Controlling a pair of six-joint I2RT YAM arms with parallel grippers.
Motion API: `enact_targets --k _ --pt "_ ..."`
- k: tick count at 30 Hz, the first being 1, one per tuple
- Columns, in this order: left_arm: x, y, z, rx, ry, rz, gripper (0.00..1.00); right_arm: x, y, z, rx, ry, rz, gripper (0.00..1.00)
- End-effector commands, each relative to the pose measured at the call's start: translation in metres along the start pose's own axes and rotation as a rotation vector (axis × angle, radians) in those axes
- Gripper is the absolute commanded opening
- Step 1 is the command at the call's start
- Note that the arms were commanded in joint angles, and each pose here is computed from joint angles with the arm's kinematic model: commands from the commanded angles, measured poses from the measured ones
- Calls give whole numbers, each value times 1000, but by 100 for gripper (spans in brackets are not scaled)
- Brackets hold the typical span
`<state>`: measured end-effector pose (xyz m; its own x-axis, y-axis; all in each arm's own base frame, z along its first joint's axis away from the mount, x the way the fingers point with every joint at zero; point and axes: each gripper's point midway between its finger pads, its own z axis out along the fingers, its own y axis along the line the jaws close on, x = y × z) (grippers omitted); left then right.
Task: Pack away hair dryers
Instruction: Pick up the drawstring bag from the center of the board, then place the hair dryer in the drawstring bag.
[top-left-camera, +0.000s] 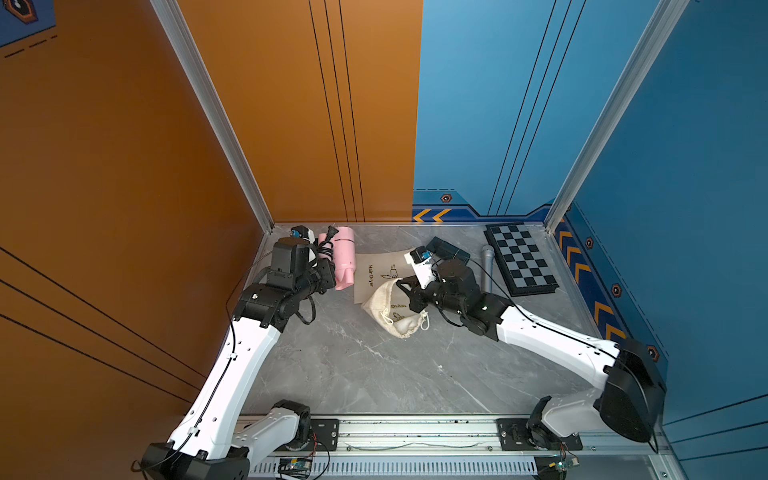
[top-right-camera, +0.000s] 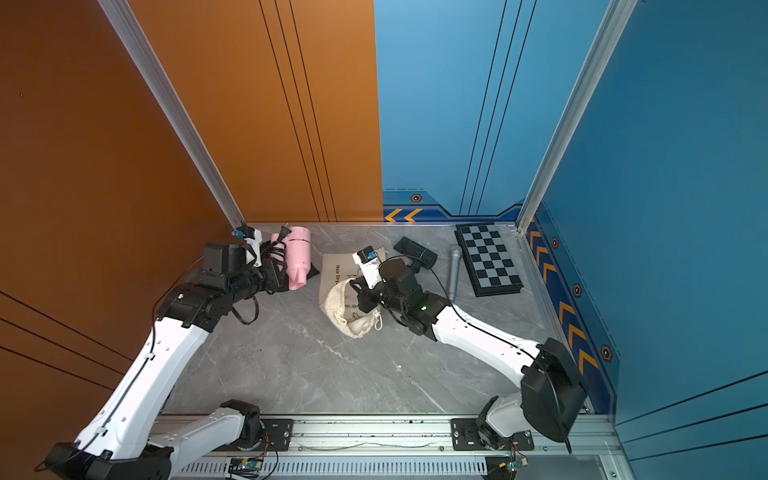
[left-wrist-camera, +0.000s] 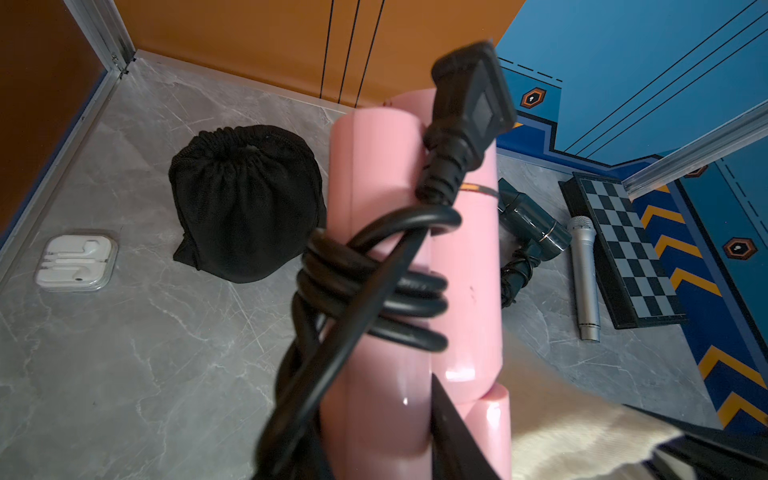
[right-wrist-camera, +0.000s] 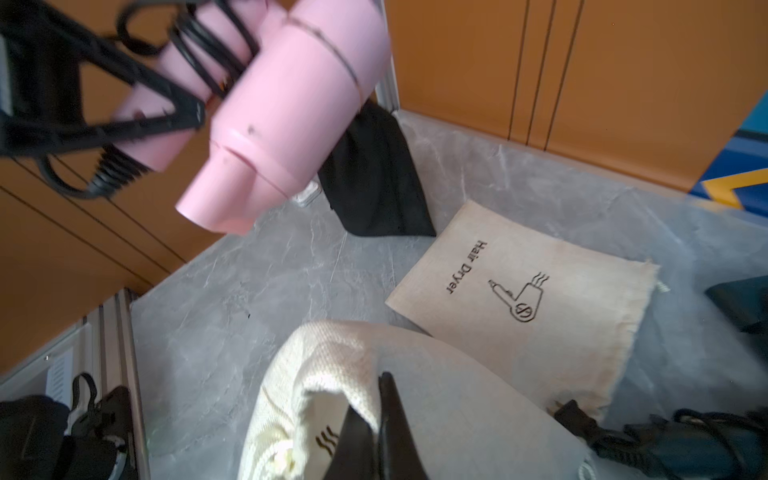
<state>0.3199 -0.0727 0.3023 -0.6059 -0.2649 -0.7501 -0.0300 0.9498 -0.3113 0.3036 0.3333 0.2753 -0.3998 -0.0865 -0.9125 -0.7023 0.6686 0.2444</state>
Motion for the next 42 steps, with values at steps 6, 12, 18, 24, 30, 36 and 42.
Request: enact_targets --k 6,12,18,24,30,36,42 --pt "-33 -31 -1 116 -90 7 6 -99 -78 -143 373 -257 91 0" --pt "-25 -65 16 194 -53 43 6 -87 -102 -175 569 -168 31 0" --pt "-12 -101 33 259 -18 87 6 18 -121 -141 653 75 41 0" --pt "10 -120 43 299 23 100 6 128 -132 -98 598 290 176 0" --pt "39 -122 43 328 75 85 5 159 -140 -81 558 367 267 0" --pt "87 -124 32 425 183 21 6 158 -144 -63 531 374 322 0" --pt "136 -130 11 549 305 -20 6 154 -145 -52 525 361 342 0"
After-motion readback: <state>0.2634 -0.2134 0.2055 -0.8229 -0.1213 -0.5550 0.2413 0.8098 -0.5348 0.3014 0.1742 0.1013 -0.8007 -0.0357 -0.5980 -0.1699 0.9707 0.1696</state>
